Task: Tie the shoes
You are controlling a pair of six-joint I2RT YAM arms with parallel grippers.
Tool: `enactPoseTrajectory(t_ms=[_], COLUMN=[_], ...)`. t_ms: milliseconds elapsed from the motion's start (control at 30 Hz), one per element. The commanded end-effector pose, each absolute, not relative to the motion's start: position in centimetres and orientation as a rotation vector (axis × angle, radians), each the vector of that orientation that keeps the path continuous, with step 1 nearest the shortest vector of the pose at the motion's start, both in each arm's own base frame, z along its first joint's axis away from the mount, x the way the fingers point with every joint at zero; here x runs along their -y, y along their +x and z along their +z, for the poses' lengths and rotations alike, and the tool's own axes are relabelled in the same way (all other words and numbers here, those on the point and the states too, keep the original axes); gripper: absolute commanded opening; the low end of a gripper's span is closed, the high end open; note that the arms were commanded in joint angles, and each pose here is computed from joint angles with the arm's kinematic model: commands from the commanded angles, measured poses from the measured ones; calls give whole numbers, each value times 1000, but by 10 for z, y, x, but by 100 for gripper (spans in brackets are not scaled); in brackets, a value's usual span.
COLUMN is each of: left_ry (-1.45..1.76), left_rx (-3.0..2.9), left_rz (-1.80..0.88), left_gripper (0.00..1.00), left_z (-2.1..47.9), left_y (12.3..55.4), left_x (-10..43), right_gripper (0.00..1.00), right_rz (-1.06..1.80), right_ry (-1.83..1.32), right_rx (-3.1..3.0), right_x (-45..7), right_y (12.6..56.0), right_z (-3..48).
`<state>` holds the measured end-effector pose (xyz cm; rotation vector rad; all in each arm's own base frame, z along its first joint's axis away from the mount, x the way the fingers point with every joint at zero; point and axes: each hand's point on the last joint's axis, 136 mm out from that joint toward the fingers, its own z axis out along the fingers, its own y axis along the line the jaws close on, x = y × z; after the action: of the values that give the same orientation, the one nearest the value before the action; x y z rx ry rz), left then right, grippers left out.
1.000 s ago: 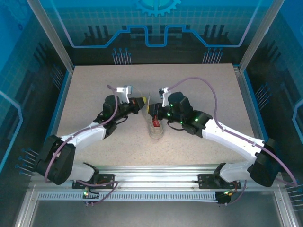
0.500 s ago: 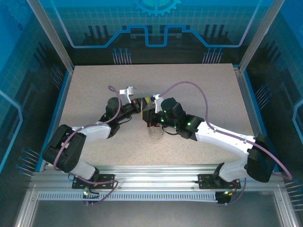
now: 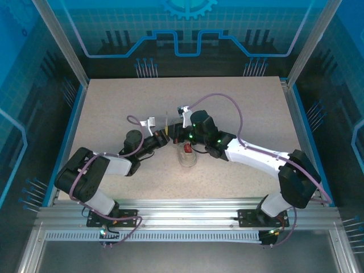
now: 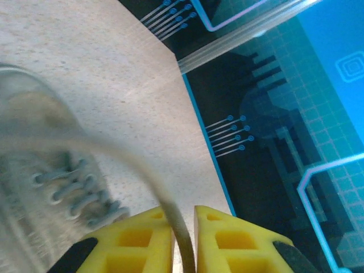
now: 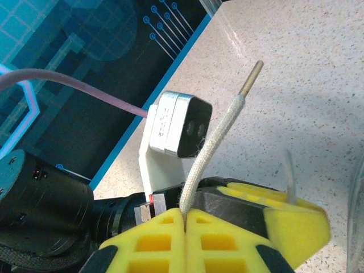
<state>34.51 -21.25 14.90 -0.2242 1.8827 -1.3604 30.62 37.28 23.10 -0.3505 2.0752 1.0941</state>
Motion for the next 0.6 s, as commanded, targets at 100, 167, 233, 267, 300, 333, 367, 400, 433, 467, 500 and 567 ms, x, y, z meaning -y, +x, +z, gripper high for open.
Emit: enactPoseTrajectory(t_ms=[100, 167, 233, 267, 300, 333, 367, 400, 433, 467, 500, 567], left_ry=[-284, -312, -340, -352, -367, -387, -406, -409, -400, -396, -395, -394], left_rx=[-1884, -1918, -1953, -1965, -1974, -1986, -2000, -2008, -2014, -2022, -2020, -2040], left_rz=[-1222, -1166, -1090, -1048, -1006, -970, -923, -884, -856, -829, -807, -780], left_gripper=[21, 35, 41, 46, 51, 57, 61, 64, 67, 70, 73, 78], left_z=[150, 145, 140, 140, 141, 141, 141, 143, 145, 147, 151, 151], left_y=[340, 335, 329, 325, 322, 319, 315, 311, 307, 303, 299, 292], left_x=[171, 161, 148, 141, 134, 128, 121, 115, 111, 108, 104, 100], right_gripper=[2, 4, 4, 4, 4, 4, 4, 4, 3, 2, 1, 1], right_rz=[1136, 1109, 1074, 1056, 1042, 1033, 1025, 1023, 1016, 1007, 1001, 996], right_ry=[-551, -649, -747, -795, -840, -872, -892, -903, -906, -907, -901, -880], right_rx=[-2059, -2075, -2087, -2096, -2105, -2117, -2137, -2158, -2178, -2195, -2208, -2217], right_x=[-394, -399, -404, -406, -409, -411, -412, -414, -415, -416, -417, -419], right_y=[290, 279, 268, 263, 258, 255, 254, 254, 254, 256, 257, 261], right_z=[239, 232, 228, 225, 223, 220, 216, 212, 208, 204, 203, 202])
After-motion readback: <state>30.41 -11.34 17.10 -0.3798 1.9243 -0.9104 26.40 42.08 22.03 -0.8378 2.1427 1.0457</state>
